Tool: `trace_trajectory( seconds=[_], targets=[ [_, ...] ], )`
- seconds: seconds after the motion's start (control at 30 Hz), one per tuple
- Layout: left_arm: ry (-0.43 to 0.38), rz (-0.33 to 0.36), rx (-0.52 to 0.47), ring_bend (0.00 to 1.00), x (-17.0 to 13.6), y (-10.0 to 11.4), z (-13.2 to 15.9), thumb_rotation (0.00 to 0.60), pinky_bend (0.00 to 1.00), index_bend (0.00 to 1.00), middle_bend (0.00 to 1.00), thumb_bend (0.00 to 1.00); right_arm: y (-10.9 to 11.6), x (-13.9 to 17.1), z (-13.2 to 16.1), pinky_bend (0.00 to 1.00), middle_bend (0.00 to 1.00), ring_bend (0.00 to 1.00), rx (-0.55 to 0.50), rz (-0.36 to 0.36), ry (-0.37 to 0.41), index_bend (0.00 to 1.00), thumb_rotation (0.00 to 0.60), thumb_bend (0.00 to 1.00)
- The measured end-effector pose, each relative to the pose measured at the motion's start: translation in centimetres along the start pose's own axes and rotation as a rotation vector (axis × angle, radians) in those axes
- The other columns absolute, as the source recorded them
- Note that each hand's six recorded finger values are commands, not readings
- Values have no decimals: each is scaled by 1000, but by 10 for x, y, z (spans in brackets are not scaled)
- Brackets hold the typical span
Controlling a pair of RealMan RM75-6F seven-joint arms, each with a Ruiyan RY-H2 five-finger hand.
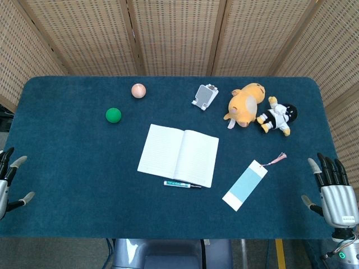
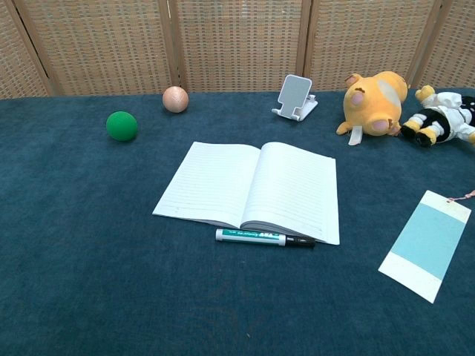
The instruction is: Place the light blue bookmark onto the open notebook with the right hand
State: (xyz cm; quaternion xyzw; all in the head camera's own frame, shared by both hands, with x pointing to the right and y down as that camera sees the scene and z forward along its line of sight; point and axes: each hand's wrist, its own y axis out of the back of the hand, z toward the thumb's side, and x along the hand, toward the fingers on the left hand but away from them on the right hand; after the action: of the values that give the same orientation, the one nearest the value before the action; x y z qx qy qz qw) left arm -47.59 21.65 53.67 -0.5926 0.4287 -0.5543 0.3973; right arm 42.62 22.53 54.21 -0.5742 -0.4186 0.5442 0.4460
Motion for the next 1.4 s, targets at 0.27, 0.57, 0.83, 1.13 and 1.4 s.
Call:
trace_trajectory(
  seconds=[0.27, 0.57, 0.83, 1.13, 1.4],
  targets=[
    [-4, 0, 8, 0, 0, -2, 2, 600, 0, 0, 0, 0, -2, 0, -1, 0, 0, 0, -13, 19, 4, 0, 600, 1],
    [4, 19, -3, 0, 0, 2, 1, 600, 0, 0, 0, 0, -15, -10, 6, 0, 0, 0, -15, 113, 69, 0, 600, 1000],
    [23, 21, -9, 0, 6, 3, -1, 600, 0, 0, 0, 0, -35, -55, 27, 0, 0, 0, 46, 236, 229, 13, 600, 1000],
    [43, 2, -1, 0, 15, -1, -3, 600, 0, 0, 0, 0, -64, -108, 58, 0, 0, 0, 131, 340, 363, 35, 600, 1000],
    [52, -4, 8, 0, 22, -4, -3, 600, 0, 0, 0, 0, -99, -125, 82, 0, 0, 0, 252, 450, 453, 53, 600, 1000]
  ],
)
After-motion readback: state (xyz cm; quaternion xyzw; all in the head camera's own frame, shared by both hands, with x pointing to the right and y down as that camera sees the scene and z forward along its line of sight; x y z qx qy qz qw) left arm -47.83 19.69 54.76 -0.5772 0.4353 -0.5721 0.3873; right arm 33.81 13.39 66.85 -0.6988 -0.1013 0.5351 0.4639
